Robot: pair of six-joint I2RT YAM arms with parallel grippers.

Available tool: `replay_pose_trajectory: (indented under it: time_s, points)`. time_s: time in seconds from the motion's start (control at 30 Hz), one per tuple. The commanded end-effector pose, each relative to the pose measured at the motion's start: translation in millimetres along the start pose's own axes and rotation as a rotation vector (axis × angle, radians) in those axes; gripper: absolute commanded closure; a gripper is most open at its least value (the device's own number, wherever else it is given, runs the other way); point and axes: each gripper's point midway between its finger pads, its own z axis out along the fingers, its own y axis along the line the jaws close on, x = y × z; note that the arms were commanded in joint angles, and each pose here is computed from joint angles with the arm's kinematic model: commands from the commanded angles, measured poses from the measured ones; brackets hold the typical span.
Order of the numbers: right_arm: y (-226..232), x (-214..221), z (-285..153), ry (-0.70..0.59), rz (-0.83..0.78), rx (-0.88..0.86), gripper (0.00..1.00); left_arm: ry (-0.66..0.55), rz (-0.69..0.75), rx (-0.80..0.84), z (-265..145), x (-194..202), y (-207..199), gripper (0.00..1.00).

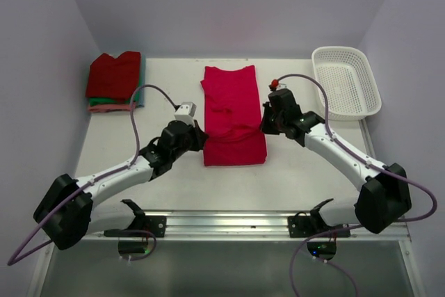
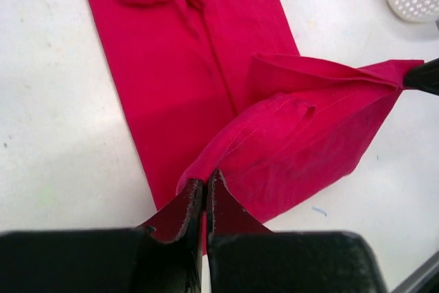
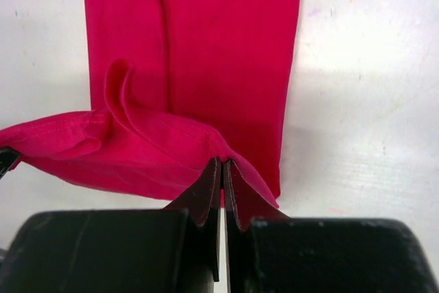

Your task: Fold and stack the t-shirts

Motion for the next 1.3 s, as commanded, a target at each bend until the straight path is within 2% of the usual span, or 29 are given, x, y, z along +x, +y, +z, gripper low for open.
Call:
replay_pose_trajectory:
  time_s: [0.0,0.13,0.2,0.27,0.3,0.33,0.37,0.4,0.43,0.47,0.5,0.53,0.6,0.67,0.7,0.73,0.8,0.9,0.93,1.0,1.03,1.07,1.1,1.27]
  points:
    - [12.3,-51.1,8.4,-0.123,-0.015,-0.036,1.00,-0.152,0.030,0.077,17.5,-54.6,-17.9,1.00]
    - [12.4,-70.1,27.8,-0.120,-0.027,-0.014,1.00,-0.162,0.023,0.078,41.3,-76.6,-12.2,1.00]
    - [12.3,-75.2,42.5,-0.116,-0.026,-0.007,1.00,-0.141,0.027,0.072,57.2,-73.8,-5.5,1.00]
    - [10.6,-89.7,60.7,-0.114,-0.011,0.007,1.00,-0.157,0.022,0.094,71.0,-94.7,-3.6,1.00]
    - [10.0,-97.6,68.7,-0.120,0.002,0.014,1.00,-0.121,0.015,0.072,88.8,-86.2,7.1,1.00]
    - [13.3,-128.6,72.2,-0.170,0.018,0.015,1.00,-0.163,0.003,0.076,97.6,-116.2,10.1,0.96]
    - [6.1,-144.7,80.9,-0.193,0.028,0.068,0.83,-0.147,-0.009,0.108,107.0,-123.5,10.5,0.85]
    - [-8.7,-132.2,115.3,-0.108,0.027,0.137,0.64,-0.107,-0.040,0.074,127.7,-118.2,27.4,0.60]
    - [-2.4,-183.2,106.8,-0.200,0.056,0.148,0.50,-0.153,-0.071,0.055,132.9,-159.0,38.1,0.01]
    - [-11.2,-196.2,109.6,-0.215,0.066,0.210,0.34,-0.147,-0.098,0.074,139.0,-168.7,42.6,0.00]
    - [-21.8,-188.9,123.5,-0.164,0.056,0.273,0.32,-0.178,-0.108,0.084,135.9,-188.0,44.5,0.00]
    - [-13.8,-216.0,110.8,-0.227,0.062,0.266,0.26,-0.230,-0.114,0.080,128.7,-216.5,52.8,0.00]
    - [-10.8,-229.9,96.1,-0.269,0.045,0.259,0.24,-0.282,-0.115,0.083,109.0,-244.0,52.0,0.00]
    - [-13.3,-222.6,92.3,-0.283,0.036,0.247,0.24,-0.306,-0.102,0.095,90.6,-252.2,47.5,0.00]
    - [-14.3,-217.3,89.8,-0.282,0.038,0.236,0.24,-0.275,-0.112,0.096,90.0,-234.2,50.5,0.00]
    - [-19.8,-198.7,83.4,-0.259,0.034,0.235,0.24,-0.282,-0.111,0.123,86.5,-231.4,46.6,0.00]
    - [-20.8,-189.2,77.9,-0.275,0.050,0.211,0.25,-0.239,-0.125,0.178,81.1,-212.0,39.4,0.00]
    - [-21.6,-157.1,66.7,-0.243,0.046,0.148,0.25,-0.106,-0.162,0.212,81.0,-148.3,45.0,0.00]
    - [-25.3,-134.9,70.6,-0.195,0.044,0.136,0.25,-0.069,-0.170,0.219,79.4,-134.0,44.8,0.00]
    - [-21.9,-123.1,57.1,-0.181,0.055,0.093,0.25,0.019,-0.183,0.237,71.1,-93.9,47.3,0.00]
    - [-22.3,-99.0,60.0,-0.122,0.055,0.063,0.26,0.044,-0.184,0.244,67.1,-81.3,46.0,0.00]
    - [-19.7,-94.3,54.7,-0.122,0.067,0.038,0.26,0.058,-0.184,0.259,59.5,-74.1,43.5,0.00]
    - [-20.4,-85.7,53.1,-0.106,0.071,0.032,0.27,0.103,-0.203,0.250,53.8,-50.3,48.8,0.00]
    - [-23.4,-23.7,58.2,0.028,0.134,-0.029,0.36,0.181,-0.234,0.324,28.3,-13.7,38.4,0.00]
